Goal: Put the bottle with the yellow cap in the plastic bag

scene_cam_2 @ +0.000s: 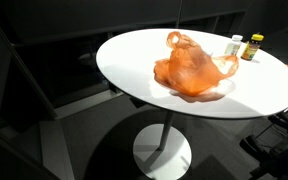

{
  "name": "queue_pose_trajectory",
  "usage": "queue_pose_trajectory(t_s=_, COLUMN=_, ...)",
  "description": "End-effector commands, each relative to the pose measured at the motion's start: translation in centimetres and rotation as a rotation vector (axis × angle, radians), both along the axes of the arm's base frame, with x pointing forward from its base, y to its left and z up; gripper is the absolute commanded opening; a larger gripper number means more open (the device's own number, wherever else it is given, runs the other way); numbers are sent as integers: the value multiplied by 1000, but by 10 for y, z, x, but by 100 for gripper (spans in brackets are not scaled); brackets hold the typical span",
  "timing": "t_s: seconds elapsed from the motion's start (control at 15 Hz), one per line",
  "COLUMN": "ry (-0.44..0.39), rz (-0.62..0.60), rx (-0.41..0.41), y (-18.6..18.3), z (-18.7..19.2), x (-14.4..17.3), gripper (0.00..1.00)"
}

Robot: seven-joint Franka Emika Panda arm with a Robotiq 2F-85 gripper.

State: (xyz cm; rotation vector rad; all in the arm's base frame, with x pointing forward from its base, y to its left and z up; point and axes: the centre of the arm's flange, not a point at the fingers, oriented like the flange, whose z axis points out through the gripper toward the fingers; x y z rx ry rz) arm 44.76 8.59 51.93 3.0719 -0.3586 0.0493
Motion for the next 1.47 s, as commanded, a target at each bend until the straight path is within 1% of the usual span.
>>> queue_pose_trajectory(t_s=0.0, ry=-13, rz=-122, rx=39, y=-49, z=-6, x=26, gripper=100)
queue_pose_trajectory(t_s=0.27, ry=-29, rz=-220, rx=59, y=-107, z=-30, x=41, gripper=100)
queue_pose_trajectory(t_s=0.4, ry=-36, rz=-257, rx=64, y=-124, z=-35, x=44, gripper=100)
queue_pose_trajectory(t_s=0.47, ry=-56, rz=-272, rx=41, y=-126, z=-29, x=43, gripper=100)
queue_pose_trajectory(t_s=0.53, ry=-27, rz=-237, rx=59, y=-122, z=-37, x=39, gripper=100)
queue_pose_trajectory(t_s=0.8, ry=-38, rz=-251, rx=59, y=-127, z=-36, x=41, gripper=100)
queue_pose_trajectory(t_s=1.07, ry=-54, rz=-331, rx=-14, y=-166, z=-53, x=60, gripper=100)
queue_pose_trajectory(t_s=1.4, ry=-72, rz=-424, rx=-63, y=-226, z=-108, x=78, gripper=100)
